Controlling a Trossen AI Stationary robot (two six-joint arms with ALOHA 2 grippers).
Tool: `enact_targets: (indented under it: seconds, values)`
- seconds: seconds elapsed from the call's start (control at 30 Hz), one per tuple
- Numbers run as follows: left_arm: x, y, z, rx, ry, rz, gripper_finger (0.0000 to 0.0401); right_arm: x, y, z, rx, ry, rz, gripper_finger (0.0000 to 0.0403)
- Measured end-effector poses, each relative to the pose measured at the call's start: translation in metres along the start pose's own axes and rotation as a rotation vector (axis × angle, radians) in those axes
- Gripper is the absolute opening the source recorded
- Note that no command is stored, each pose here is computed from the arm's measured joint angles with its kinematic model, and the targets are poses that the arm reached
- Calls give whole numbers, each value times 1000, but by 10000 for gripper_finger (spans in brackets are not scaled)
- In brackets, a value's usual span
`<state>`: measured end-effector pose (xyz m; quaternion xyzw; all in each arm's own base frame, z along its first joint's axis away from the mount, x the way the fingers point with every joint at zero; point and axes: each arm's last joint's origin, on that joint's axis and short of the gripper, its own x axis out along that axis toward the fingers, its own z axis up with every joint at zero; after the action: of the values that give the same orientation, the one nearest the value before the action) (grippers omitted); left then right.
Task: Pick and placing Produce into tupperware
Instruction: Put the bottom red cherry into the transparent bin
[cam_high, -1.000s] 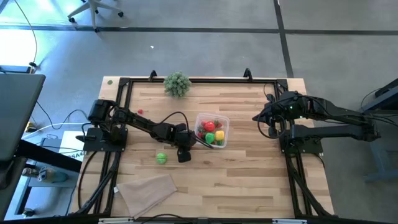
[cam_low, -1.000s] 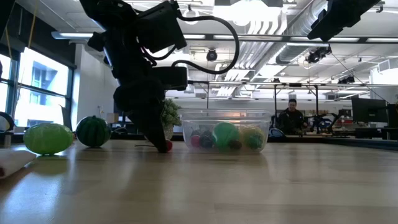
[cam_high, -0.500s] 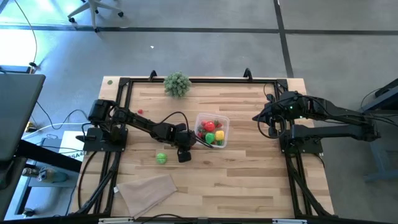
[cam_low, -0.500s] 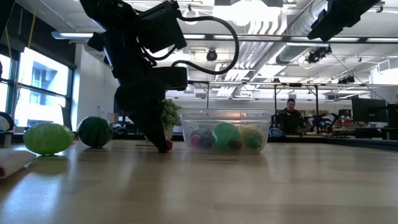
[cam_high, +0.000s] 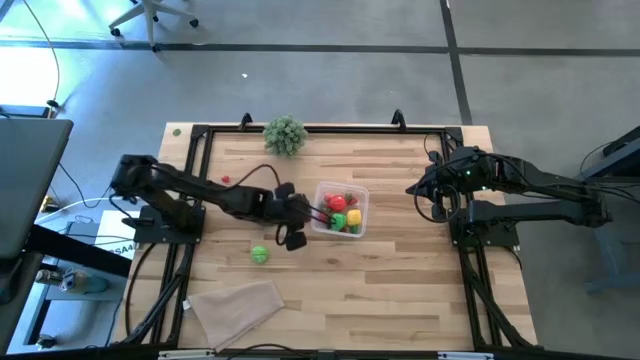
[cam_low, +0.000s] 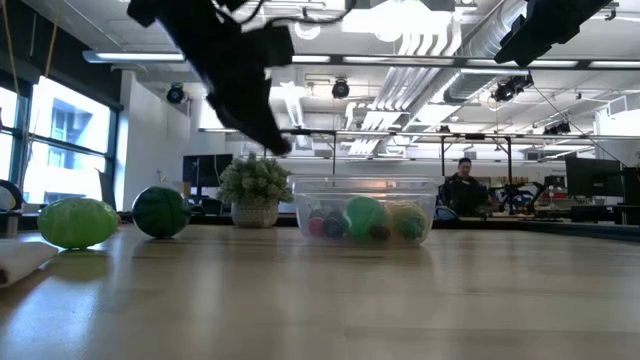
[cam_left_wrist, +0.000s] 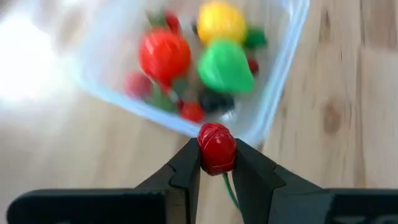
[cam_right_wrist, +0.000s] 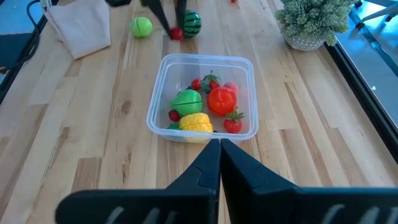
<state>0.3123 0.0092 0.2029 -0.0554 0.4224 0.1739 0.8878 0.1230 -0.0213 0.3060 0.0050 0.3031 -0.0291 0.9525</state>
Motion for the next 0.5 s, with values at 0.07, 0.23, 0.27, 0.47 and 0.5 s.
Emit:
enact_targets:
  seconds: [0.07,0.23,0.27,0.47,0.5]
  values:
    - [-11,2,10,23,-54,27,72,0,0,0,0,0,0,2]
    - [-32,1,42,94,-154,46,72,0,0,0,0,0,0,2]
    - [-35,0,48,106,-166,47,72,0,0,0,0,0,0,2]
    - [-21,4,70,130,-128,53,72,0,0,0,0,1,0,2]
    - [-15,5,71,129,-107,46,72,0,0,0,0,0,0,2]
